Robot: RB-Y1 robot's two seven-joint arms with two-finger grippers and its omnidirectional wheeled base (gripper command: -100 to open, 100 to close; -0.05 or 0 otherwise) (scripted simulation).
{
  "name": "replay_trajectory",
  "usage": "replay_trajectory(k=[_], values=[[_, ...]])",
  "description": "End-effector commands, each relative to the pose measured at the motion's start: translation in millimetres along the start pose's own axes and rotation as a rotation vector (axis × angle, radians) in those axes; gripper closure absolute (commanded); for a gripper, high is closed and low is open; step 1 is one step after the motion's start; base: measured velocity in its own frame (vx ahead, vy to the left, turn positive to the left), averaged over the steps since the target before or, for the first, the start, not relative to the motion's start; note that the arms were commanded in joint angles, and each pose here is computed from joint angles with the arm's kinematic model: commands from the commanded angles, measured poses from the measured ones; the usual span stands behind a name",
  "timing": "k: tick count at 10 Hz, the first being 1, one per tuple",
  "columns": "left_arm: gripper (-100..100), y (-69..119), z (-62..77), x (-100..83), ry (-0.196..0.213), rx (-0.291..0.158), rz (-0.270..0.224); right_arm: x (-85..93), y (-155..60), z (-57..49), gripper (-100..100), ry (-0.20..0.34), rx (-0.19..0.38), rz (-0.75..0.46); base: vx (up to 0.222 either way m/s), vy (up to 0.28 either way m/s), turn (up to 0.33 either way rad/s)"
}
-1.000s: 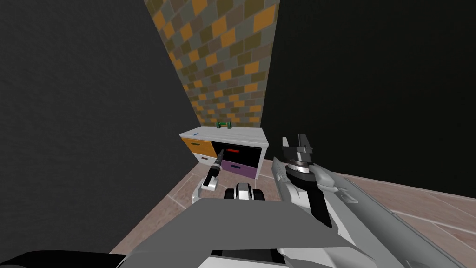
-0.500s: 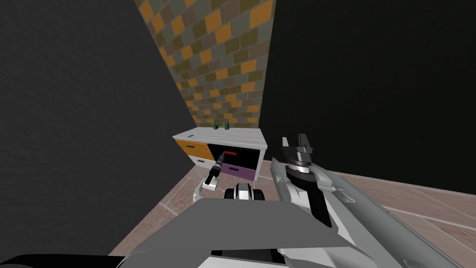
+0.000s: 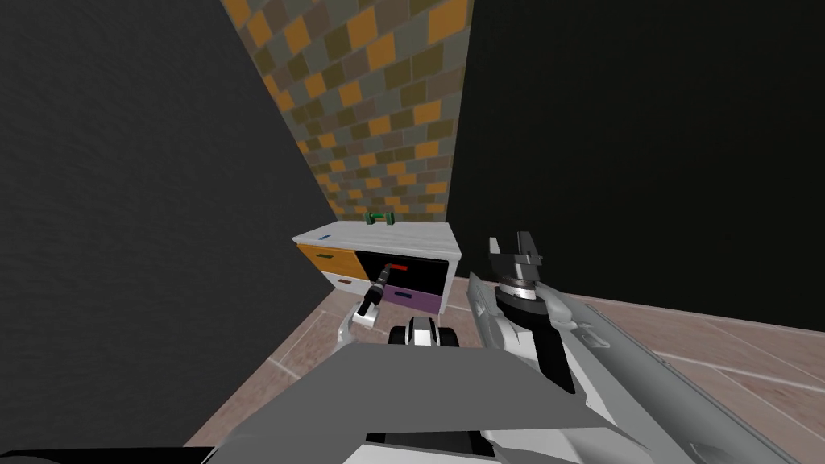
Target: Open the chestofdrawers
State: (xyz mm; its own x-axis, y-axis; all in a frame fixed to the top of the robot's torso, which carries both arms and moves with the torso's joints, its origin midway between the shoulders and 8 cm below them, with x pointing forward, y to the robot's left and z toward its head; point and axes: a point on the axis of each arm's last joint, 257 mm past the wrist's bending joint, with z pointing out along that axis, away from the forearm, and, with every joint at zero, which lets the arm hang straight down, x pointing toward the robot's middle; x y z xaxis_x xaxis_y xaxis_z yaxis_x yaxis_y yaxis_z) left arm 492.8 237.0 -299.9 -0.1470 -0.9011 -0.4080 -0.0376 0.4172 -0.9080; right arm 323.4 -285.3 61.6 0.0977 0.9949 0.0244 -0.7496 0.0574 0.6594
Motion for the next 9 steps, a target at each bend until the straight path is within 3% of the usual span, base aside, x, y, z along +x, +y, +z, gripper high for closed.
replay_trajectory(k=[1, 2, 3, 4, 5, 6, 7, 8, 9], values=[[-100, 0.4, 15.1, -11.3, 0.002, 0.016, -0.002, 0.0, 0.0, 0.0, 0, 0.000, 0.000, 0.000, -0.068, -0.041, -0.053], [-100, 13.4, 14.0, -9.2, 0.007, -0.010, -0.002, 0.0, 0.0, 0.0, 0, 0.000, 0.000, 0.000, -0.053, -0.039, -0.026], [-100, 6.9, 25.3, -19.5, 0.003, 0.012, -0.002, 0.0, 0.0, 0.0, 0, 0.000, 0.000, 0.000, -0.045, -0.052, -0.043], [-100, 19.6, 23.4, -17.7, 0.007, -0.013, -0.002, 0.0, 0.0, 0.0, 0, 0.000, 0.000, 0.000, -0.036, -0.045, -0.024], [-100, 12.8, 34.2, -29.1, 0.002, 0.009, -0.002, 0.0, 0.0, 0.0, 0, 0.000, 0.000, 0.000, -0.054, -0.041, -0.047], [-100, 25.3, 32.6, -27.9, 0.004, -0.016, -0.002, 0.0, 0.0, 0.0, 0, 0.000, 0.000, 0.000, -0.043, -0.034, -0.029], [-100, 17.9, 43.8, -40.6, -0.003, 0.005, -0.002, 0.0, 0.0, 0.0, 0, 0.000, 0.000, 0.000, -0.045, -0.046, -0.044], [-100, 29.7, 41.7, -39.6, -0.001, -0.019, -0.002, 0.0, 0.0, 0.0, 0, 0.000, 0.000, 0.000, -0.041, -0.036, -0.025], [-100, 20.7, 53.0, -53.5, -0.010, 0.004, -0.003, 0.0, 0.0, 0.0, 0, 0.000, 0.000, 0.000, -0.054, -0.052, -0.051]])
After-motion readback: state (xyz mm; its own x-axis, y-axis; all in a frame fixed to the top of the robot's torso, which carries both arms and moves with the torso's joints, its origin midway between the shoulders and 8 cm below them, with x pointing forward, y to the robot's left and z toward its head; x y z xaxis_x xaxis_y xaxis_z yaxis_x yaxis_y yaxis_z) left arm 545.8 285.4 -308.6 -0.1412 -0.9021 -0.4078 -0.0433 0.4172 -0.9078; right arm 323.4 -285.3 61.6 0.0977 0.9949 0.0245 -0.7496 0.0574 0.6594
